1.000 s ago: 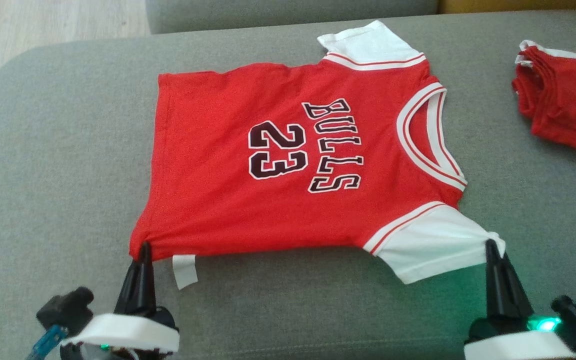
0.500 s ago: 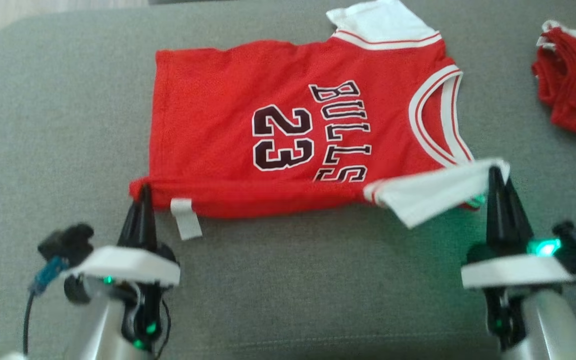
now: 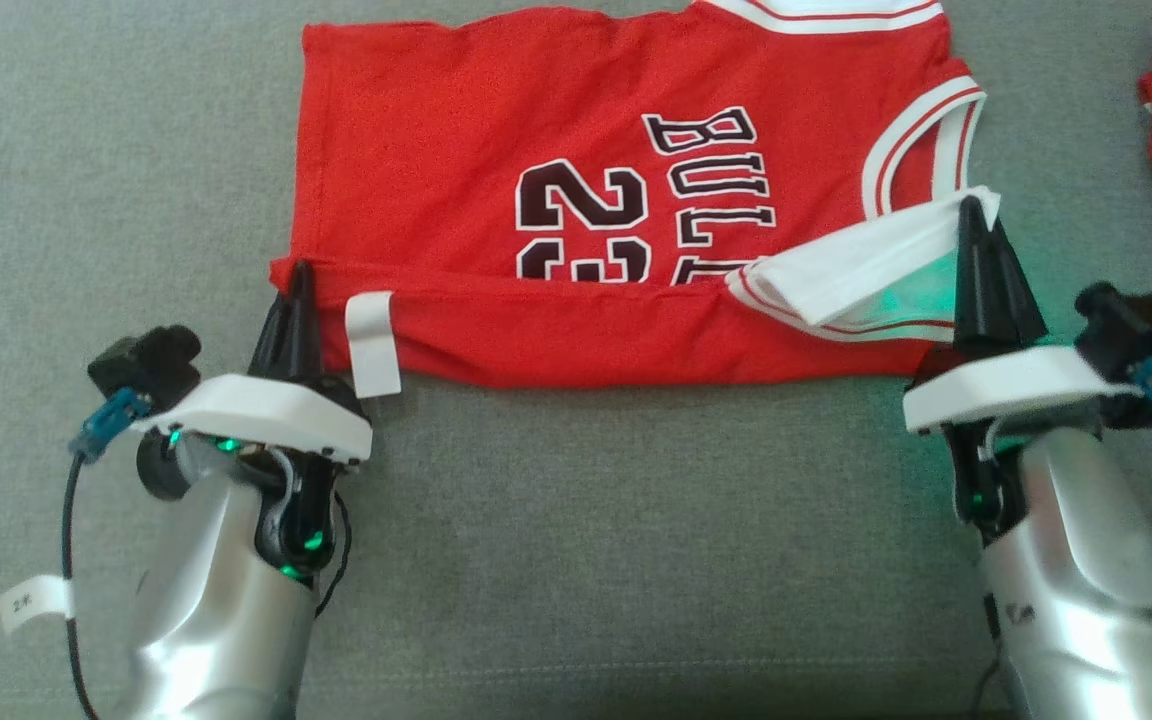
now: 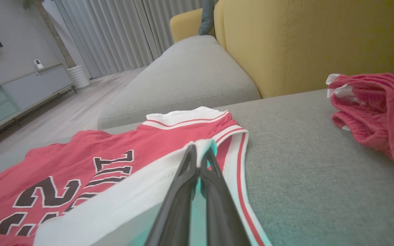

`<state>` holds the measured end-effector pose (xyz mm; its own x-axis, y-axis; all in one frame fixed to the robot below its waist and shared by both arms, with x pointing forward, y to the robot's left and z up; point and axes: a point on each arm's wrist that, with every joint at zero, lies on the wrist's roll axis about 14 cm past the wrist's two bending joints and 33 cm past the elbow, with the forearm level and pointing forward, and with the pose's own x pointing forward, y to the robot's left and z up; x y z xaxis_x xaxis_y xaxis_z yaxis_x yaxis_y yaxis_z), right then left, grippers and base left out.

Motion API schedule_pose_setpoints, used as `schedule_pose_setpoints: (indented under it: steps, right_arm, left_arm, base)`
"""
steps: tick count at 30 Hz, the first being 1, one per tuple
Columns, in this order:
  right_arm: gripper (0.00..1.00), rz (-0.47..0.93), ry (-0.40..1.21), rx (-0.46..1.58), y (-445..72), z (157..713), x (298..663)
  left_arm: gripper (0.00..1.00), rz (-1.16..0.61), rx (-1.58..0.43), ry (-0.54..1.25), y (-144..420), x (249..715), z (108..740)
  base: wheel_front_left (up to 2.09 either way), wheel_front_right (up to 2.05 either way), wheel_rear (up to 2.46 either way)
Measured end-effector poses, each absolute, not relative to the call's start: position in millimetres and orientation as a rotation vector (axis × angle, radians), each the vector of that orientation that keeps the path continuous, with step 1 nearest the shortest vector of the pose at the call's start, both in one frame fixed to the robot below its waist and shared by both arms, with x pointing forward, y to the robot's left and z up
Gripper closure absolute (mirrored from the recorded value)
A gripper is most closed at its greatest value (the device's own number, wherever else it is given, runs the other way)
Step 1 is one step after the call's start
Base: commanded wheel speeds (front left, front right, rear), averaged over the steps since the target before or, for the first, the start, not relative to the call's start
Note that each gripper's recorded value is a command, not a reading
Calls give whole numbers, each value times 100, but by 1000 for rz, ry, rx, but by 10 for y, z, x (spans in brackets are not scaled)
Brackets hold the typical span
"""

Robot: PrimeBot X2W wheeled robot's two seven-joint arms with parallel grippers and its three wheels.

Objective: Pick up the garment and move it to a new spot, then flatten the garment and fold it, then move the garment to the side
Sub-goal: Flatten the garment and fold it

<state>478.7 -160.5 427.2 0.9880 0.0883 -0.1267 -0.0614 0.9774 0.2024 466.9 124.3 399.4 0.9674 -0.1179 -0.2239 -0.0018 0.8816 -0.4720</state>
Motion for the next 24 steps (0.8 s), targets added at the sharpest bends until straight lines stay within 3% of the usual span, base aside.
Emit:
schedule_pose_setpoints:
  steps: [1,2,3,6,7,8,17,24]
  right_arm:
    - [100,75,146,198,-1602,4243,4820]
    - [100,75,157,194,-1599,4214,4851]
    - [100,74,167,189,-1598,4186,4879]
    - [53,77,200,170,-1582,4107,4964]
    - [16,77,200,170,-1582,4107,4964]
    - [0,79,213,168,-1569,4081,4992]
    - [0,84,181,171,-1511,4269,5229]
    - [0,72,41,169,-1598,4734,5253]
  left_arm:
    - [60,-59,-489,248,1252,4683,4000]
    - [21,-57,-488,245,1261,4693,4006]
    - [0,-57,-485,244,1267,4696,4009]
    - [0,-67,-474,234,1258,4694,4040]
    - [0,-67,-474,234,1258,4694,4040]
    - [0,-71,-473,226,1254,4696,4068]
    - [0,-64,-479,167,1329,4550,4249]
    - [0,-36,-476,245,1353,4192,4063]
  base:
    - [0,0,0]
    - [0,0,0]
    - [0,0,0]
    - [0,0,0]
    - [0,0,0]
    - [0,0,0]
    - [0,0,0]
    - [0,0,0]
